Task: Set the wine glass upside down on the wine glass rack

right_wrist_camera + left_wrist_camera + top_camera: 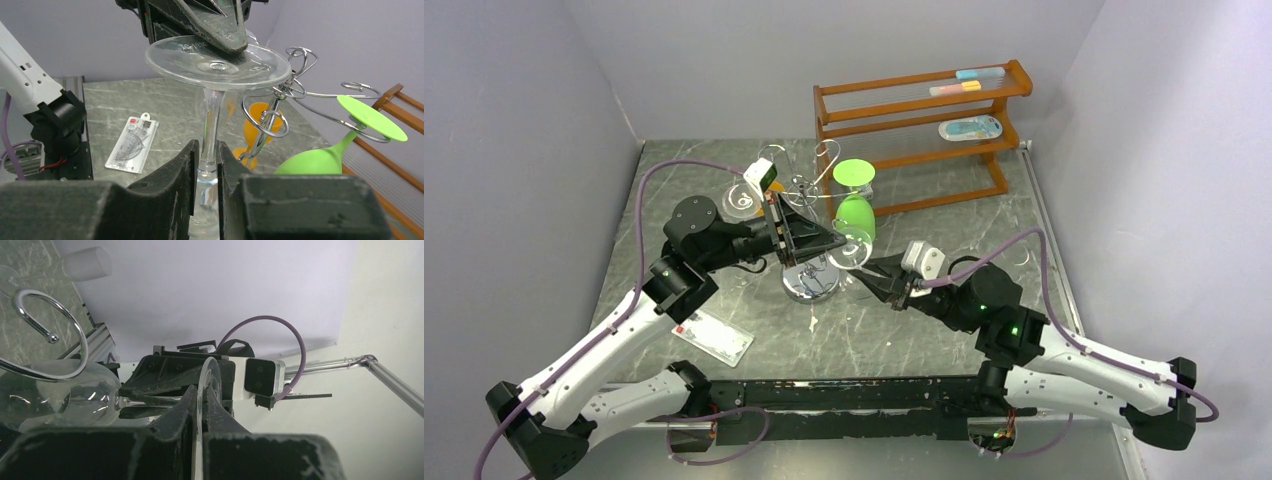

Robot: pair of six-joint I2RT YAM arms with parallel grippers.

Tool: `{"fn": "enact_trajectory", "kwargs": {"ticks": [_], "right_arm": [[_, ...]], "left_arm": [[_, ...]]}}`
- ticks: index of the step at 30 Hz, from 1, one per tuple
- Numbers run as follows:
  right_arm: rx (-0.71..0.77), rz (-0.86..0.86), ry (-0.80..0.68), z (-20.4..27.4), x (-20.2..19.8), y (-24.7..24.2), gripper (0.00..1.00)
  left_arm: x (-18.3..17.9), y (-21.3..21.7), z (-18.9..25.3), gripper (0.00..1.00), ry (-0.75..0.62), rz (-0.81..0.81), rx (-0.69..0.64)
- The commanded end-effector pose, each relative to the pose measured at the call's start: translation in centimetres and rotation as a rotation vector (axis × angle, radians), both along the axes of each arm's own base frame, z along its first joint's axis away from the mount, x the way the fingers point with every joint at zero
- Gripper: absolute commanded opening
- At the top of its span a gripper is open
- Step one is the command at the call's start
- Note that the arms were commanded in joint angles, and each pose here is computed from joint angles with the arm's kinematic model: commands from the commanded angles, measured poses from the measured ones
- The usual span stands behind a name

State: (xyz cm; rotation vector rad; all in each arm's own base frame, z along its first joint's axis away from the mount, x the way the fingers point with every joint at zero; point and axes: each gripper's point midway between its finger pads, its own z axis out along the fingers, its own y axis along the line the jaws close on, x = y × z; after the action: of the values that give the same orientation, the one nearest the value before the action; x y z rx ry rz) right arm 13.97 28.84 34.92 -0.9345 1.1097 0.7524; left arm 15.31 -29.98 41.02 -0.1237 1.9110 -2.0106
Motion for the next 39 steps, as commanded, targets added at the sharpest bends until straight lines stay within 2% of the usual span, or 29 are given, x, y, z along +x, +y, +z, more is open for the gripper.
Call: {"fn": "enact_trajectory", "kwargs": {"ticks": [1, 3, 8, 13, 15, 17, 21, 23, 27, 32, 35, 39], "right_arm": [[-0.023, 0.018, -0.003, -1.1, 0.0, 1.0, 0.21], [-0.022, 0.028, -0.009, -1.0, -0.1, 1.2, 0.18], [-0.022, 0.030, -0.007, -0.9, -0.1, 1.4, 0.00], [0.043, 0.003, 0.020, -0.1, 0.1, 0.6, 0.00], [0.066, -0.035, 0.057, 0.0, 0.6, 0.1, 0.00], [0.070, -0.052, 0.099, 0.0, 0.7, -0.2, 0.00], [0.069, -0.081, 0.155, -0.6, 1.0, -0.7, 0.00], [0.073, -0.104, 0.178, -0.9, 1.3, -1.0, 0.00], [0.089, -0.179, 0.223, -1.3, 2.3, -1.6, 0.00], [0.149, -0.325, 0.285, -1.4, 4.4, -2.9, 0.00], [0.176, -0.398, 0.307, -1.6, 5.6, -3.1, 0.00], [0.175, -0.456, 0.305, -2.2, 7.0, -2.3, 0.00]], "left_arm": [[0.4, 1.0, 2.9, 0.05, -0.056, 0.048, -0.097], [0.3, 1.1, 2.9, 0.05, -0.055, 0.049, -0.098], [0.2, 1.2, 2.8, 0.05, -0.049, 0.047, -0.106], [0.3, 1.3, 2.7, 0.06, -0.059, 0.059, -0.099], [0.5, 1.4, 2.5, 0.15, -0.067, 0.079, -0.080], [0.6, 1.6, 2.4, 0.29, -0.072, 0.099, -0.067], [1.0, 1.8, 2.1, 0.46, -0.082, 0.125, -0.056], [1.2, 1.9, 2.0, 0.58, -0.089, 0.139, -0.042], [1.7, 2.4, 2.3, 0.78, -0.142, 0.191, 0.001], [2.5, 3.9, 2.2, 0.95, -0.201, 0.294, 0.100], [2.8, 5.1, 2.6, 0.96, -0.265, 0.361, 0.152], [2.6, 6.0, 4.4, 0.96, -0.444, 0.379, 0.226]]}}
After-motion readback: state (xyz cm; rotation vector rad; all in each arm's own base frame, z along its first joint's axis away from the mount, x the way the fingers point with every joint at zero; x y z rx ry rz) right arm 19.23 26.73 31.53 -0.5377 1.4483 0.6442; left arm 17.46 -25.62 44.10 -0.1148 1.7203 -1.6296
